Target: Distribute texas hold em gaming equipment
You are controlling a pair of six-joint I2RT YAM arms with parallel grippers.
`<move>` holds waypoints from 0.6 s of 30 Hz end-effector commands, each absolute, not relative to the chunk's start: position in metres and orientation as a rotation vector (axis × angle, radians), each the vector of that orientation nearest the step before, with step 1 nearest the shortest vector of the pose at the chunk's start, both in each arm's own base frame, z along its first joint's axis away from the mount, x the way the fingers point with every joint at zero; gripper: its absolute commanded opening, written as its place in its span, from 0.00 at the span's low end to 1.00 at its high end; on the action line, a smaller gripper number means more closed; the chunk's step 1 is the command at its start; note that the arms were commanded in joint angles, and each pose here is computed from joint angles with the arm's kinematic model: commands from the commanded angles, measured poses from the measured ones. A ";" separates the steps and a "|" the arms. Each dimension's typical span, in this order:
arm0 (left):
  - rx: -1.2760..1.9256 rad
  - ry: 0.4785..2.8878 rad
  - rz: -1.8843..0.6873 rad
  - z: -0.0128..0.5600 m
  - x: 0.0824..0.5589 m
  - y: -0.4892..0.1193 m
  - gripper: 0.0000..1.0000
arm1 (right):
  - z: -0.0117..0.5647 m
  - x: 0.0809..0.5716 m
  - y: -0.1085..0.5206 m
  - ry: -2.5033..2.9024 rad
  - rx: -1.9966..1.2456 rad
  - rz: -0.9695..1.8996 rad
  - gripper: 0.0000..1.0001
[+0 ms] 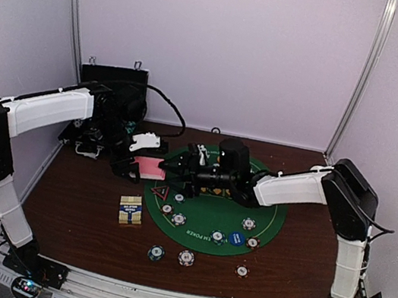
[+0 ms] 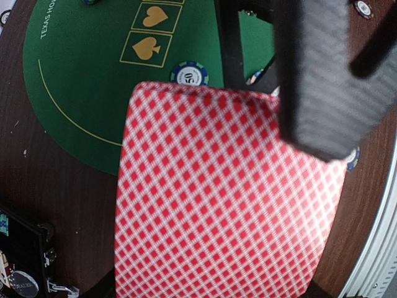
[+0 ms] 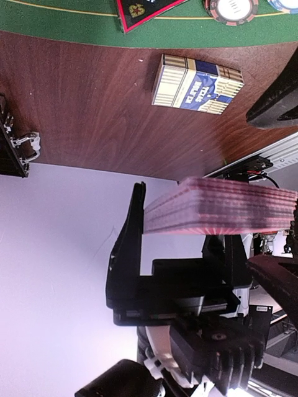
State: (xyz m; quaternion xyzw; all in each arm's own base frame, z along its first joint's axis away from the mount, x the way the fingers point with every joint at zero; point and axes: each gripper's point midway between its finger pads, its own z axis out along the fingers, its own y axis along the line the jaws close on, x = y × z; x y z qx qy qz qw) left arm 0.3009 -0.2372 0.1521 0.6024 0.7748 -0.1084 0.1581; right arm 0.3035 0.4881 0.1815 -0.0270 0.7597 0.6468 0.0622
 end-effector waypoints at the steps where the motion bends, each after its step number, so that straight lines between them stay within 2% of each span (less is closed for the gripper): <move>1: 1.697 2.169 -0.351 0.168 0.305 -0.250 0.00 | 0.191 0.308 0.499 2.245 -0.102 2.023 0.71; 12: 1.707 2.170 -0.342 0.166 0.304 -0.249 0.00 | 0.200 0.308 0.516 2.187 -0.117 2.138 0.65; 18: 1.706 2.167 -0.342 0.167 0.305 -0.251 0.00 | 0.203 0.306 0.524 2.171 -0.125 2.184 0.55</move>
